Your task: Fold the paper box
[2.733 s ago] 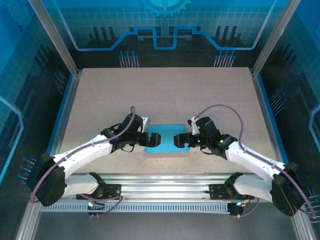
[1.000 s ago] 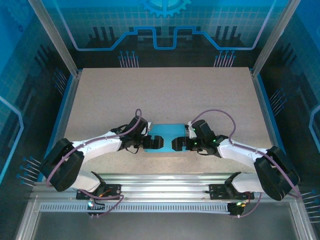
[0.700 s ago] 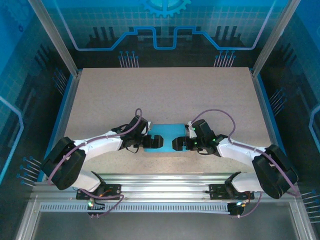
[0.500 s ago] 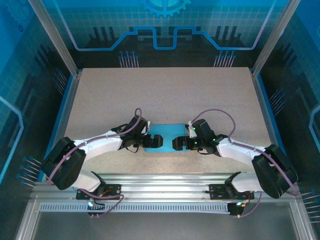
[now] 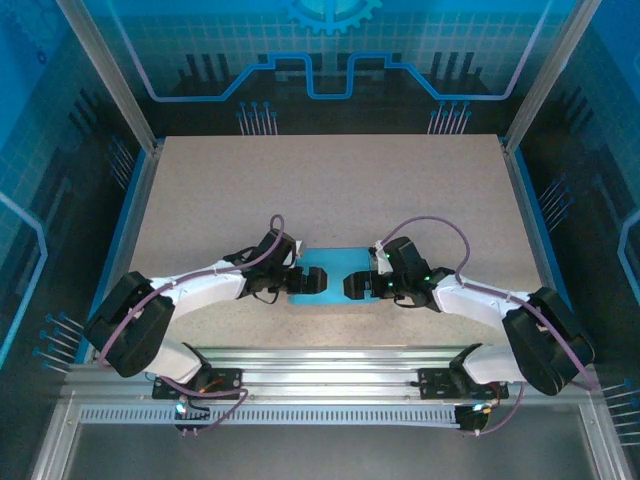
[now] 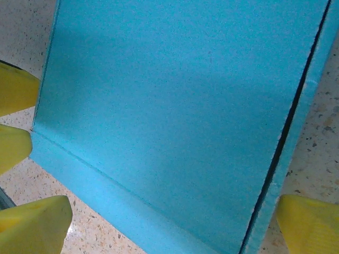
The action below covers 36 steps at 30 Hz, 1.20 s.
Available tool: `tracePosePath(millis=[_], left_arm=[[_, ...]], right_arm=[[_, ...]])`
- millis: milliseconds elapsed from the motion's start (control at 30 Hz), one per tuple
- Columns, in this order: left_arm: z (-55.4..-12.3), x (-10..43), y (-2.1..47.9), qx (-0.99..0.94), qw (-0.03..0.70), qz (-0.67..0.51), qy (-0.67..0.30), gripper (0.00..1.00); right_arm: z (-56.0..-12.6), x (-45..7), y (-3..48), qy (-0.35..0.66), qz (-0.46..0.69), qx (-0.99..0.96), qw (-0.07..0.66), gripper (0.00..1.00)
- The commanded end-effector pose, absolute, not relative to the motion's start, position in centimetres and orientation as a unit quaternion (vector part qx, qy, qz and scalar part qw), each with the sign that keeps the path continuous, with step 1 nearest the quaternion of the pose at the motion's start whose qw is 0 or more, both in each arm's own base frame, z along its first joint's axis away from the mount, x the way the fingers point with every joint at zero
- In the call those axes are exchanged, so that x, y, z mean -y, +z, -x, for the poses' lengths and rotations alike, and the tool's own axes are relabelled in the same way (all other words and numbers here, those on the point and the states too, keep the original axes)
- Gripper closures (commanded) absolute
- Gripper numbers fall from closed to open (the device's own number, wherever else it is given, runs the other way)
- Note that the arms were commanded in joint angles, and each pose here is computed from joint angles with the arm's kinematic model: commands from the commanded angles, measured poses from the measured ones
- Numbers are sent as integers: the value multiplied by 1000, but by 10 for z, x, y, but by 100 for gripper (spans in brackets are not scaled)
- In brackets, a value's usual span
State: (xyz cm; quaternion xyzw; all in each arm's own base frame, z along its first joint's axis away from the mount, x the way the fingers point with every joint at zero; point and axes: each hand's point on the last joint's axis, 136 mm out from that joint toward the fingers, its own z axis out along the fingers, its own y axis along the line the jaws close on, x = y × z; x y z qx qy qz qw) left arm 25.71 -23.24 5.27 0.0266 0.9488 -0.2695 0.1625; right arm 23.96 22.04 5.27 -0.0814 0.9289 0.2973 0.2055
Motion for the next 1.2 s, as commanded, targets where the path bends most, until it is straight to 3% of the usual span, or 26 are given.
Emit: tracePosePath(millis=[0, 600, 1167], left_arm=[[-265, 239, 61, -942, 174, -40, -285, 1], [-252, 243, 105, -919, 193, -48, -339, 1], [-239, 246, 142, -915, 159, -11, -371, 1]], right_arm=[[-251, -225, 62, 308, 87, -920, 224, 1], [-241, -216, 96, 318, 87, -911, 247, 1], [-230, -212, 142, 339, 65, -908, 239, 0]])
